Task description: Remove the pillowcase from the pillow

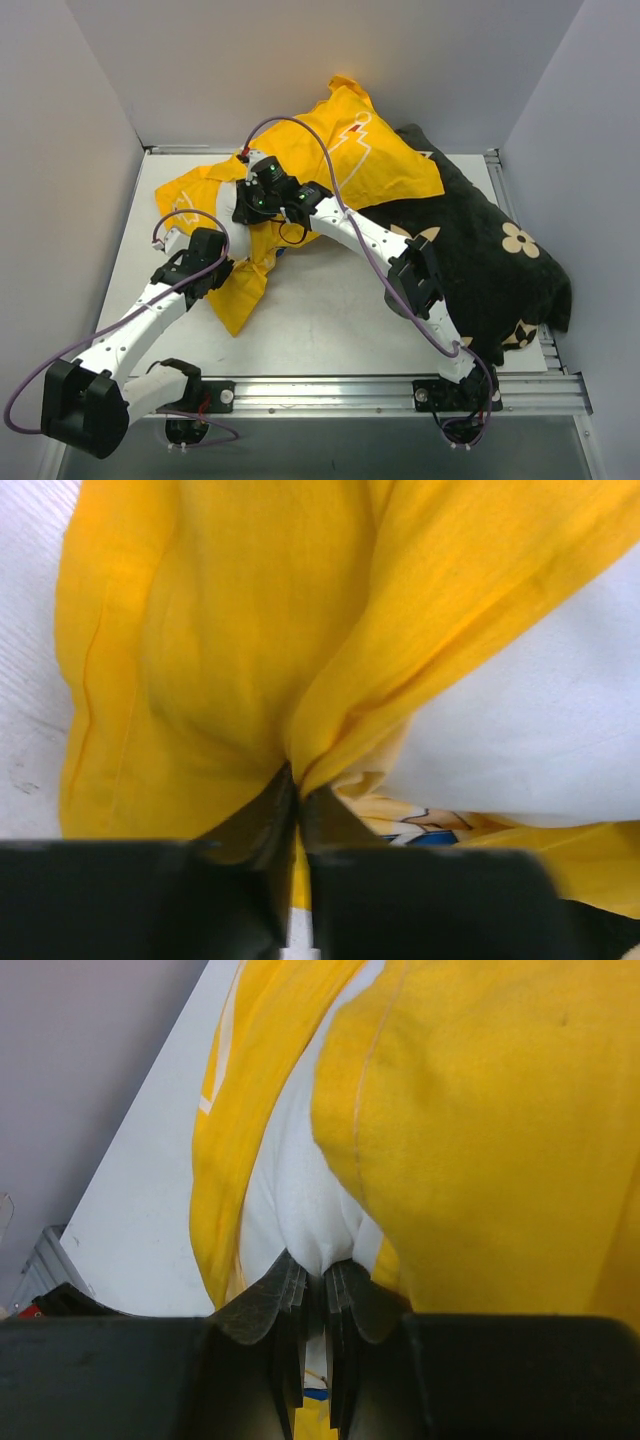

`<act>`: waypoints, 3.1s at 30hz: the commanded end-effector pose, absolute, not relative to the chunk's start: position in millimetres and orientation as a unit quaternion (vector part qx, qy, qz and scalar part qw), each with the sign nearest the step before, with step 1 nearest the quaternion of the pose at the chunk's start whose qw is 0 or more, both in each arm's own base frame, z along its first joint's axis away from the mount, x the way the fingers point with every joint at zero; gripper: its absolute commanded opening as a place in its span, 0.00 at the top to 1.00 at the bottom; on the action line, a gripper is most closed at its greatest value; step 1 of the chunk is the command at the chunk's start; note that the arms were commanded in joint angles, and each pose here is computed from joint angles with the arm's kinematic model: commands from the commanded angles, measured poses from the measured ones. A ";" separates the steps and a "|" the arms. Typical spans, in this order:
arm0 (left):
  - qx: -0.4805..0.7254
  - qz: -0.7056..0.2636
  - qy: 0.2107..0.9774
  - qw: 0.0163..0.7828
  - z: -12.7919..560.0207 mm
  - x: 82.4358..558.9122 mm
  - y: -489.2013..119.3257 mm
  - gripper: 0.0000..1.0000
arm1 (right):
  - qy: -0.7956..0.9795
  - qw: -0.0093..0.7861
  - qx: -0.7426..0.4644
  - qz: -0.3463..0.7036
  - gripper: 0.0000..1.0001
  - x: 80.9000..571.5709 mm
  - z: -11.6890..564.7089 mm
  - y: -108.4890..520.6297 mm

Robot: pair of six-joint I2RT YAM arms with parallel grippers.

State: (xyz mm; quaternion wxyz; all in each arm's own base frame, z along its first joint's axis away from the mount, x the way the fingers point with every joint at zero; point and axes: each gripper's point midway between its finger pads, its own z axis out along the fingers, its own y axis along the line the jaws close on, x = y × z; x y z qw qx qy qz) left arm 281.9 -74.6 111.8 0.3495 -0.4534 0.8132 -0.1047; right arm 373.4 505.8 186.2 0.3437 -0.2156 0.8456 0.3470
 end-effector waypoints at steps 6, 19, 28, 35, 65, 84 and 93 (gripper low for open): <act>-0.449 -0.086 0.830 0.320 74.5 246.5 -66.6 1.00 | 0.815 0.433 -0.183 0.338 1.00 405.7 260.1 480.5; -0.435 -0.052 0.858 0.267 26.1 190.4 -59.1 1.00 | 0.801 0.507 -0.129 0.291 1.00 454.5 314.7 434.0; -0.409 -0.049 0.868 0.276 26.8 203.5 -64.2 1.00 | 0.818 0.448 -0.229 0.278 1.00 395.7 257.5 456.7; -0.393 -0.120 0.858 0.309 26.0 210.2 -78.2 1.00 | 0.806 0.435 -0.308 0.257 0.61 344.7 233.0 477.2; -0.379 -0.188 0.835 0.351 55.5 222.4 -90.1 1.00 | 0.867 0.318 -0.359 0.131 0.12 306.9 70.3 484.8; -0.338 -0.226 0.834 0.374 110.0 228.7 -102.1 0.91 | 0.899 0.284 -0.306 0.130 1.00 373.9 76.0 448.2; -0.361 -0.169 0.848 0.349 95.2 209.6 -82.5 1.00 | 0.911 0.304 -0.228 0.161 1.00 407.3 104.8 430.5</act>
